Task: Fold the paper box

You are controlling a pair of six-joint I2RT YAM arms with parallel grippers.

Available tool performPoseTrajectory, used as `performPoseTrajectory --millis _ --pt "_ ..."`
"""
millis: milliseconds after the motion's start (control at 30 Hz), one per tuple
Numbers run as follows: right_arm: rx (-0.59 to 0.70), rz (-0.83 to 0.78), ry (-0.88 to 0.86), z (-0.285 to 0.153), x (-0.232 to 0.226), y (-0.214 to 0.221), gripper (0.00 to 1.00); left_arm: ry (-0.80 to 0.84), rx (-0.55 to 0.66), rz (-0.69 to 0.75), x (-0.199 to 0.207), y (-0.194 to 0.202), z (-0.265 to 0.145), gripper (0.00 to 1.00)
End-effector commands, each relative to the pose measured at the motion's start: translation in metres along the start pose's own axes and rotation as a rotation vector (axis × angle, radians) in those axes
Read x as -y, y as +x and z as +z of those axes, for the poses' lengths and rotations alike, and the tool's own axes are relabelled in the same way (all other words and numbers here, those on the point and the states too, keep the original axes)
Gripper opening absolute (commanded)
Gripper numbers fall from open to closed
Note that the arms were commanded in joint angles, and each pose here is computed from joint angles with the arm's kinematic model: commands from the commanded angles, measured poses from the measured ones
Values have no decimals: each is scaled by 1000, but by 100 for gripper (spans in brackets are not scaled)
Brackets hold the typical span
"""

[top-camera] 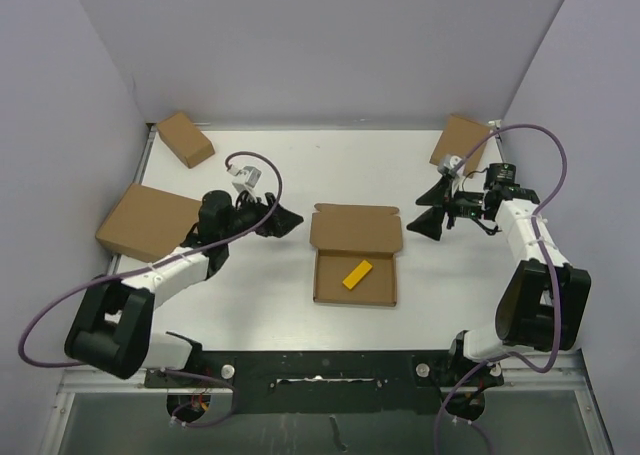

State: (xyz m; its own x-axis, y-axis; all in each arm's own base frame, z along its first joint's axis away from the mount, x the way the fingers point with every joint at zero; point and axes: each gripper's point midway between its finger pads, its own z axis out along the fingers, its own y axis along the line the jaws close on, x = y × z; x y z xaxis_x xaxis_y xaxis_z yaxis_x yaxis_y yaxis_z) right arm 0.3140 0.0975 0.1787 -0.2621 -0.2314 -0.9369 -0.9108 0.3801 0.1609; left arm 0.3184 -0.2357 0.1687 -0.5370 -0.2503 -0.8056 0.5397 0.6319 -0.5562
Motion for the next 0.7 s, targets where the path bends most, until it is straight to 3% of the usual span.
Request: performPoseTrajectory --millis 0,100,300,467,667 --pt "0 45 35 -3 15 -6 86 204 -72 -154 18 -8 15 70" --pt "-18 145 34 0 22 3 86 190 -134 -237 5 -4 29 65" --pt "-56 293 18 6 32 20 84 -8 -287 -347 -43 20 60 63" --pt "-67 313 8 9 32 25 83 -136 -363 -380 -80 34 85 58" --pt "-72 312 15 9 33 25 83 -146 -454 -417 -100 54 108 51"
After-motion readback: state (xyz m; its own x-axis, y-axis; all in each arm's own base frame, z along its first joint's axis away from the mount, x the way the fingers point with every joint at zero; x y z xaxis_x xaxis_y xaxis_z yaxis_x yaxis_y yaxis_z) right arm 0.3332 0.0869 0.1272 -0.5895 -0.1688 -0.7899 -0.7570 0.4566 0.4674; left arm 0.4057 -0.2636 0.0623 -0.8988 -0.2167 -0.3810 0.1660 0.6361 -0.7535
